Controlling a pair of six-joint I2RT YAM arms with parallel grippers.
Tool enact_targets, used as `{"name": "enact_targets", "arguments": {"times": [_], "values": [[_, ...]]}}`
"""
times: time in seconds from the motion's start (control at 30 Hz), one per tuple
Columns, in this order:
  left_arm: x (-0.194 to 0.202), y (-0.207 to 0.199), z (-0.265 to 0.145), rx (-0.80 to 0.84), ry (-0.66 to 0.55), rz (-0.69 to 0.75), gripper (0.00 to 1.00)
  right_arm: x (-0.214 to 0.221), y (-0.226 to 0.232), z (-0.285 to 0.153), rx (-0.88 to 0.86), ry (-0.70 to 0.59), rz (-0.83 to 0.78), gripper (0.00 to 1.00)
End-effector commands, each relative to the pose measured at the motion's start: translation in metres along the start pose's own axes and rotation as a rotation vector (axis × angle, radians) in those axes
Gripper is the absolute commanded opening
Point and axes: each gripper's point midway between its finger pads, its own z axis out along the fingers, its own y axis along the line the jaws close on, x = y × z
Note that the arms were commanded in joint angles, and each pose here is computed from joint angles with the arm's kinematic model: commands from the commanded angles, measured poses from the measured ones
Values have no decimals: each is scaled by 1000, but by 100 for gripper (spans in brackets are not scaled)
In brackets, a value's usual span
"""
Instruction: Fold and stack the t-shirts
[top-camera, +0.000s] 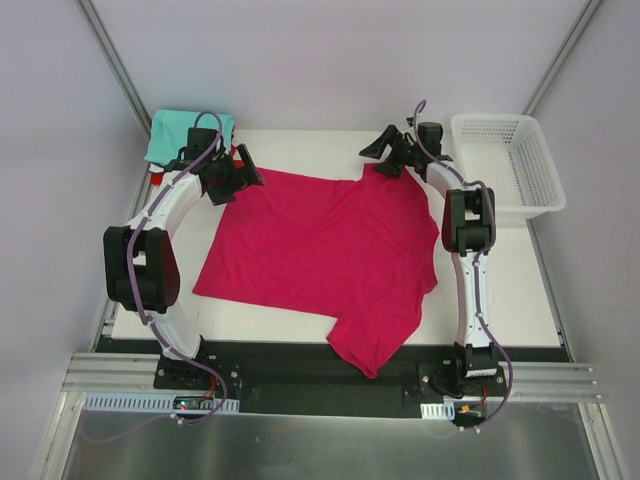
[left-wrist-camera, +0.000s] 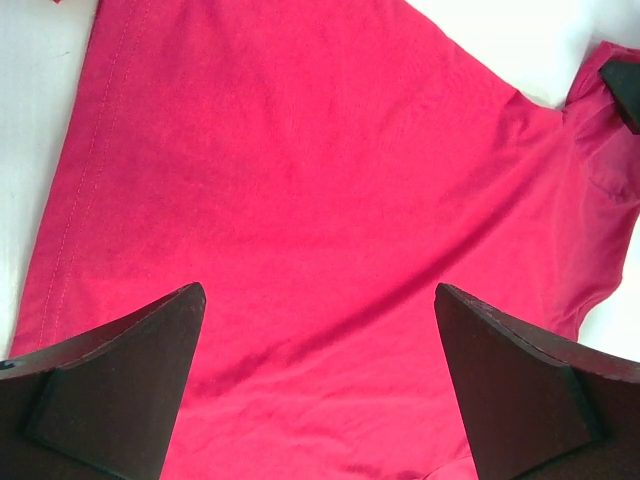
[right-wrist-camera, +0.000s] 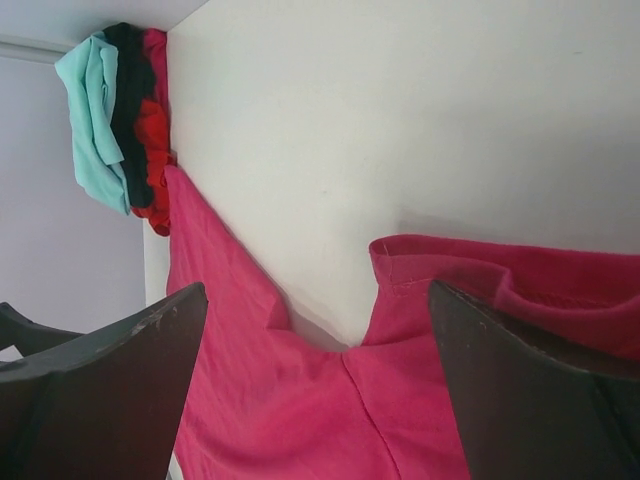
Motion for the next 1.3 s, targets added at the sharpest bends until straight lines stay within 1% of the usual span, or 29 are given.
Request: {"name": "enact_targets", "arguments": {"times": [0.0,0.27,0.5,0.73,0.9,0.93,1.0,1.03,1.07,1.1,1.13,1.17,1.27], "values": [[-17,-21,-24,34,-68,50,99,-23,-9,-29,48,-41,-47,96],[-17,-21,-25,36,-72,51,99,-35,4,-26,3,-56,-81,96],[-14,-19,-24,31,-63,53,99,-39,7,-16,-52,-64,-72,96],[-11,-17,-23,26,-55,52,99,-43,29,-18,-112,-74,-91,96],[-13,-19,-27,31,-66,55,99,-35,54,-43,-94,-64,-113,96],[-13,-20,-28,38,-66,56,99,-41,72,-57,-89,-83,-164,96],[-12,-22,-29,44,-64,49,99,-25,65,-68,-26,-38,-142,96],[-11,-23,-29,48,-61,45,99,-23,64,-74,4,-38,-164,96],[-11,-23,-31,51,-63,41,99,-24,79,-87,5,-48,-192,96],[-10,-23,-32,52,-62,40,99,-11,69,-91,34,-24,-175,96],[-10,-24,-33,55,-64,42,99,-9,67,-96,61,-29,-180,96],[-9,-25,-35,57,-66,43,99,-10,75,-104,63,-36,-220,96],[-7,-27,-37,63,-65,45,99,-1,65,-110,125,-2,-210,96]]}}
